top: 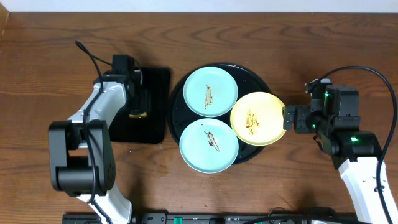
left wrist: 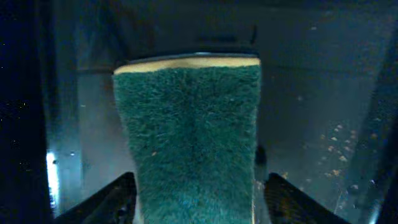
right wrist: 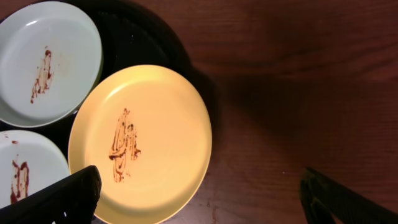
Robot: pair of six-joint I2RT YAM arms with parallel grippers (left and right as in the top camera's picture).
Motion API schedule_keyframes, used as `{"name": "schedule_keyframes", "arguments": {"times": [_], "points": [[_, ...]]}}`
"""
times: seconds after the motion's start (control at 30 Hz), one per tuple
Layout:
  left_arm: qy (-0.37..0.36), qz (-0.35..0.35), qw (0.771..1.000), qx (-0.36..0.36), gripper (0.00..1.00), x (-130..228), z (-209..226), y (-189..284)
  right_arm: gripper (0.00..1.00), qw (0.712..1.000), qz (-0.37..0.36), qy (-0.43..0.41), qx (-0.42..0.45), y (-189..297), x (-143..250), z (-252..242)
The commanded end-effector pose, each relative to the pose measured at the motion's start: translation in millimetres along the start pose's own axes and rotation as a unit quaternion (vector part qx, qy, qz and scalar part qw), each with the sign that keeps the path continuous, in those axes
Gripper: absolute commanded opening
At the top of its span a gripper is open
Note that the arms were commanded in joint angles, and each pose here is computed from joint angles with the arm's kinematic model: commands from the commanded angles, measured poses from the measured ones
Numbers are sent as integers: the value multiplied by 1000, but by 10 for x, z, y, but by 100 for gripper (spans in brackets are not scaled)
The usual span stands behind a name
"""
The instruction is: Clean dirty plates on tray and stack at the side
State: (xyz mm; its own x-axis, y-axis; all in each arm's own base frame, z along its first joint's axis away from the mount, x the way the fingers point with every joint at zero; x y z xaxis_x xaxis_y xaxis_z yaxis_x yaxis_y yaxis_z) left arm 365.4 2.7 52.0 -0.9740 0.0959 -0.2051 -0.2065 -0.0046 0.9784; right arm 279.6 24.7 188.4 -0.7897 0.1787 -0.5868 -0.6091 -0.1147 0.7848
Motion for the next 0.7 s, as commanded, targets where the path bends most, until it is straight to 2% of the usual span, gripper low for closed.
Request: {"name": "schedule_keyframes", "arguments": {"times": [0.0, 0.07, 0.23, 0.33, 0.4, 0.67], "points": [[-4, -2, 1000, -7, 55, -23, 32, -10, 99, 1000, -7, -4, 2, 22, -62, 17], [-4, -4, 1000, -7, 50, -32, 33, -10, 99, 1000, -7, -4, 2, 22, -62, 17], [-3, -3, 1000, -7, 24, -31, 33, -10, 99, 1000, -6, -4, 2, 22, -59, 16], [-3, -3, 1000, -7, 19, -31, 33, -10, 99, 1000, -5, -5, 2, 22, -54, 15], [-3, -3, 1000, -7, 8, -30, 33, -10, 99, 1000, -5, -5, 2, 22, -54, 15], [1, -7, 1000, -5, 7, -25, 26, 74, 99, 999, 0, -18, 30, 23, -22, -64]]}}
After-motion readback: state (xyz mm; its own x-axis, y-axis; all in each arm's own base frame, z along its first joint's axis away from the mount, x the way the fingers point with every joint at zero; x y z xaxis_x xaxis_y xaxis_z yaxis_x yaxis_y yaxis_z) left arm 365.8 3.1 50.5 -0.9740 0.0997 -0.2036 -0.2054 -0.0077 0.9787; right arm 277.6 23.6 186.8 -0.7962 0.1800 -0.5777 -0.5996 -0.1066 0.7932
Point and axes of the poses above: each gripper's point midway between its finger pads, its own y axis back along the fingers, its own z axis along the line the jaws close on, x = y × z, the point moved 4 cm from there along y, back along the fingers, and after that the axes turned 8 degrees about -y, right-handed, at the moved point
